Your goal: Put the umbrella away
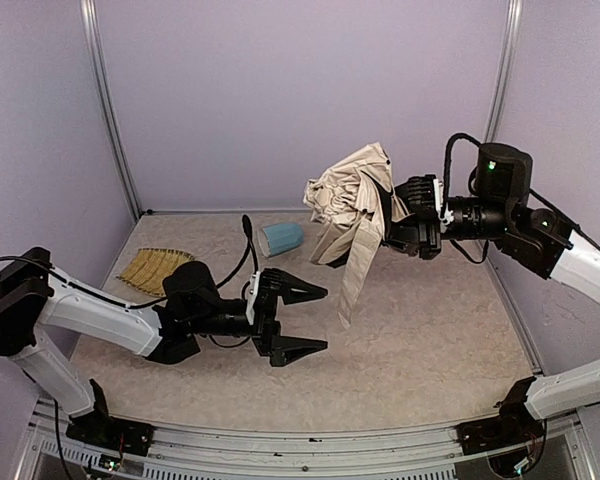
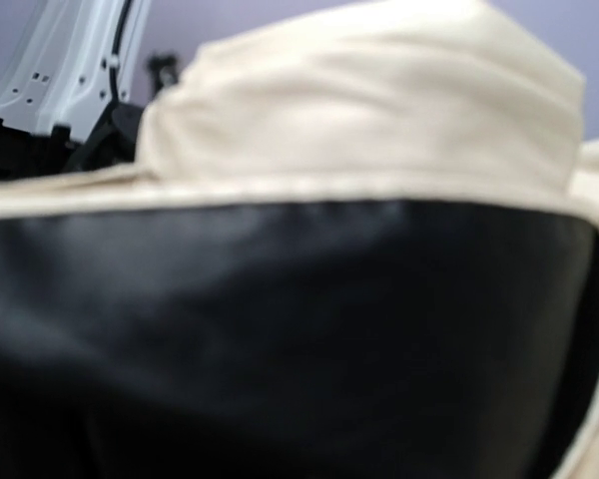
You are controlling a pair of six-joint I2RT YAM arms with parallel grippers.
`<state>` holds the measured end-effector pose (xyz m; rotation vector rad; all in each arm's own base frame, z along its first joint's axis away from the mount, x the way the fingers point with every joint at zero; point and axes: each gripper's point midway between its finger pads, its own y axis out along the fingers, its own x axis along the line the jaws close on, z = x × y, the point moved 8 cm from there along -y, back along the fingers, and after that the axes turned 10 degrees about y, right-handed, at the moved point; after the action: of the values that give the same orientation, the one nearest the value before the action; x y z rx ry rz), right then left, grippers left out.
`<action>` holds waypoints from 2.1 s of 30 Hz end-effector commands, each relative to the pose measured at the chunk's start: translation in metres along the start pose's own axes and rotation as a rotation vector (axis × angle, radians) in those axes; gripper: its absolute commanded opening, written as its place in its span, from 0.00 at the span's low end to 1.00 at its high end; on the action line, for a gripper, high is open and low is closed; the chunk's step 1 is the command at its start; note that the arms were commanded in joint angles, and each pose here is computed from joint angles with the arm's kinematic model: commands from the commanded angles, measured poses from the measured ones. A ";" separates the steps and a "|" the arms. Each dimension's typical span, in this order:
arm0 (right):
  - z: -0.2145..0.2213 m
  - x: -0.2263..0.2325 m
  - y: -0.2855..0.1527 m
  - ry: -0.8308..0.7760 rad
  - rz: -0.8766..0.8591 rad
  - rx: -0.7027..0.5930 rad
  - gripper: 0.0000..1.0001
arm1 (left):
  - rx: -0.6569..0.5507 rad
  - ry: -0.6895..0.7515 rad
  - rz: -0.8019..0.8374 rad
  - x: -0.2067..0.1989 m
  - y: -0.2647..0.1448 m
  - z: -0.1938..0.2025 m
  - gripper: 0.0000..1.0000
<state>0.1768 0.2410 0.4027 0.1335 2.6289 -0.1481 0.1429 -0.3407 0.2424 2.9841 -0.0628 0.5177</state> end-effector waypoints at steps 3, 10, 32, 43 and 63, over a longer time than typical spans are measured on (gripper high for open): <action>-0.021 -0.009 -0.008 -0.066 0.037 -0.051 0.00 | -0.215 0.049 -0.059 0.014 0.015 -0.013 0.92; -0.020 -0.008 -0.009 -0.069 0.049 -0.044 0.00 | -0.215 0.026 0.039 0.008 0.030 0.001 0.81; -0.018 -0.019 -0.010 -0.038 0.132 0.006 0.00 | -0.004 -0.002 0.102 -0.001 0.020 0.021 0.00; -0.025 0.000 -0.012 0.051 -0.063 -0.012 0.00 | 0.403 0.089 -0.235 0.044 -0.040 0.076 0.00; 0.046 0.102 0.057 0.337 -0.548 0.252 0.00 | 0.589 0.555 -0.427 0.168 -0.046 0.070 0.00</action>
<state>0.1606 0.2863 0.3312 -0.1549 2.8342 -0.6825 0.2779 -0.3260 0.2300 3.0537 0.6572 1.3288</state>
